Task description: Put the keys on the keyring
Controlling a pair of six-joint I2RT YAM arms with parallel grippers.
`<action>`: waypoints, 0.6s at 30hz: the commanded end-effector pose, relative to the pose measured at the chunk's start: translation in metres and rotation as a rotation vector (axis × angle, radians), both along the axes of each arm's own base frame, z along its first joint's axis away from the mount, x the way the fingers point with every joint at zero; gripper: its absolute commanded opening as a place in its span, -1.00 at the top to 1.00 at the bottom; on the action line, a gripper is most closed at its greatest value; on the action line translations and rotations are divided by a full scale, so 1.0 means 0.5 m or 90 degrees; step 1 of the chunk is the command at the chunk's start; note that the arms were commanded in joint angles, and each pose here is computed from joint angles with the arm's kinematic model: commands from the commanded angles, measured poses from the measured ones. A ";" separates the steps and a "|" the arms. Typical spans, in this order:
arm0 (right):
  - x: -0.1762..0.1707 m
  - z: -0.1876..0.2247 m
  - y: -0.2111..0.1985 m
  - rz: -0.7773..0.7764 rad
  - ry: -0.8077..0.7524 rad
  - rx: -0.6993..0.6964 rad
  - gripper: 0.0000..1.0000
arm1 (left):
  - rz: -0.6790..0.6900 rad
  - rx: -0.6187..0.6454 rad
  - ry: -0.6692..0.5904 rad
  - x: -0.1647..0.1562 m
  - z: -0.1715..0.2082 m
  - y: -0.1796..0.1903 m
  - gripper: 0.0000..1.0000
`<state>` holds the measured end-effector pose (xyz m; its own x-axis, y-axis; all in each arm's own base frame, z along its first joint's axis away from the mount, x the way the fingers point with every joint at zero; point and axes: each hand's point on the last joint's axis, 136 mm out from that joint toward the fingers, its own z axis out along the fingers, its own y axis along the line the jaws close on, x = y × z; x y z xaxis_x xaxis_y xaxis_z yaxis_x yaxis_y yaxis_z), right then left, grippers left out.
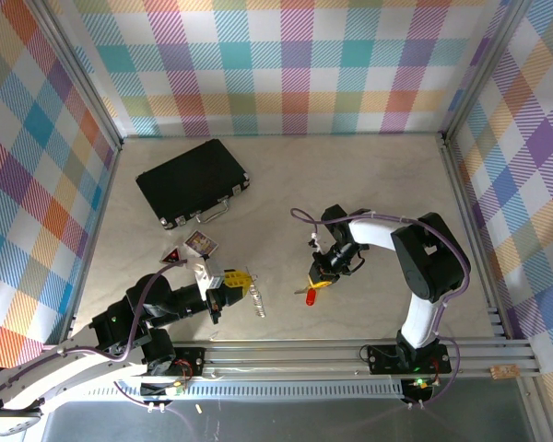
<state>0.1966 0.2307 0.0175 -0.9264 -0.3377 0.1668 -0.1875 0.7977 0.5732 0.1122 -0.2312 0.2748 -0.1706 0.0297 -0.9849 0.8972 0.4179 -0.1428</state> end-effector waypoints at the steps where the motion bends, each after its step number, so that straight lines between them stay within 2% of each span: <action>1: 0.003 0.017 0.004 0.015 -0.017 0.008 0.87 | -0.008 -0.035 -0.014 -0.006 0.038 -0.001 1.00; 5: 0.005 0.032 0.007 0.016 -0.040 0.026 0.93 | -0.009 -0.035 -0.013 -0.007 0.039 0.000 1.00; 9: 0.011 0.073 0.016 0.012 -0.109 0.075 0.96 | -0.012 -0.038 -0.013 -0.010 0.042 0.001 1.00; 14: 0.002 0.156 0.035 0.036 -0.266 0.147 0.96 | -0.027 -0.039 -0.012 -0.017 0.050 -0.002 1.00; 18: -0.035 0.259 0.064 0.095 -0.451 0.236 0.97 | -0.044 -0.044 -0.013 -0.025 0.063 -0.007 1.00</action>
